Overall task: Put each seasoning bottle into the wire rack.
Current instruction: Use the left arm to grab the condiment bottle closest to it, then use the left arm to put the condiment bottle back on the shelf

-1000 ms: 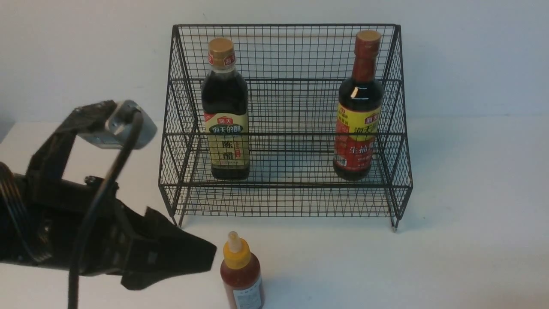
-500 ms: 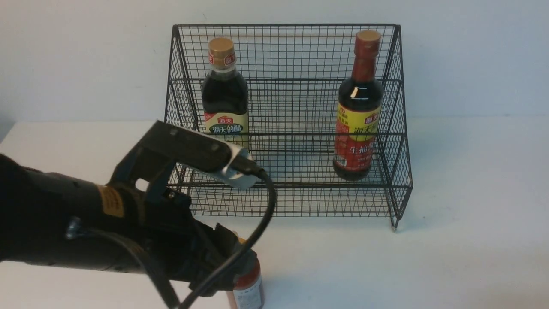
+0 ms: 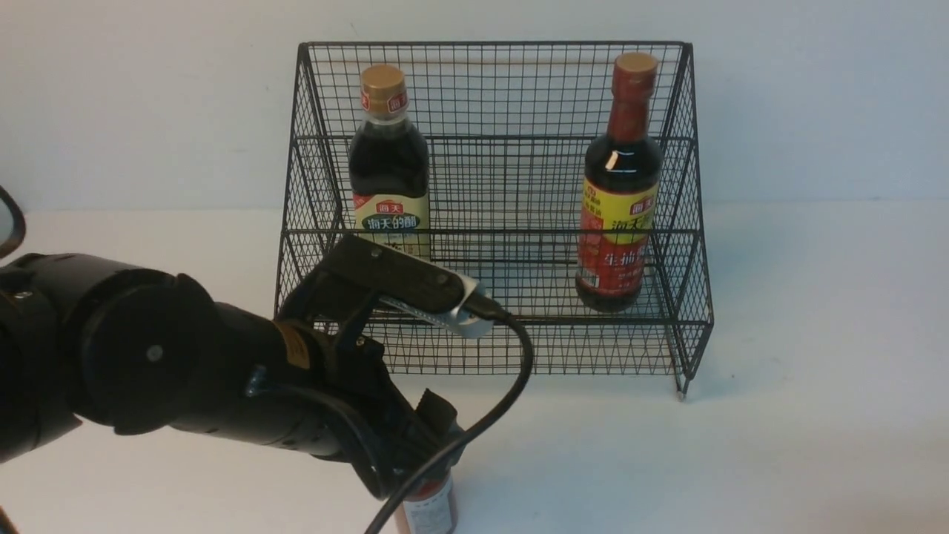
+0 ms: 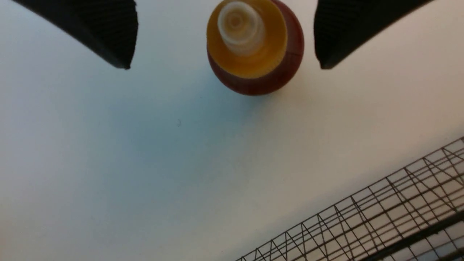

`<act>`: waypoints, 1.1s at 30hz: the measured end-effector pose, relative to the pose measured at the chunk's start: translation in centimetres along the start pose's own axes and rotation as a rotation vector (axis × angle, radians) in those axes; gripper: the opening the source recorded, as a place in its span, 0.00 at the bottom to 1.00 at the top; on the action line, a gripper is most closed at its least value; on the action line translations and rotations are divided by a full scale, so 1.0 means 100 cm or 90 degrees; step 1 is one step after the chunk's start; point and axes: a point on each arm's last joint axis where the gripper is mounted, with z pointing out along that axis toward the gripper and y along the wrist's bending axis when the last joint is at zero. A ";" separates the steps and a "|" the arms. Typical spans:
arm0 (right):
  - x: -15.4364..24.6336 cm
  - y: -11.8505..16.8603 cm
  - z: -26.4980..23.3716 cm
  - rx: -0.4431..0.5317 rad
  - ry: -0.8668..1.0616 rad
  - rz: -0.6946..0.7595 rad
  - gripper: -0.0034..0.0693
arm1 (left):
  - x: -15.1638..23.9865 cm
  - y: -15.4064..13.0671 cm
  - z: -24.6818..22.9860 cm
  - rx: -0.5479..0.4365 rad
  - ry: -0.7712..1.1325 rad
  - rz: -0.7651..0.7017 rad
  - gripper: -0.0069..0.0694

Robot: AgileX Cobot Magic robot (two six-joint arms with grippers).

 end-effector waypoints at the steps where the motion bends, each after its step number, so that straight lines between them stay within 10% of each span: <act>1: 0.000 0.000 0.000 0.000 0.000 0.000 0.03 | 0.000 0.001 0.003 -0.002 0.005 0.000 0.87; 10: 0.000 0.000 0.000 0.000 0.000 0.001 0.03 | 0.004 0.006 0.023 -0.016 0.048 0.008 0.79; 16: 0.000 0.000 0.000 0.000 0.000 0.001 0.03 | 0.004 0.006 0.025 -0.017 0.053 0.009 0.47; 33: 0.000 0.000 0.000 0.000 0.000 0.001 0.03 | -0.058 -0.006 -0.077 -0.094 0.015 0.088 0.47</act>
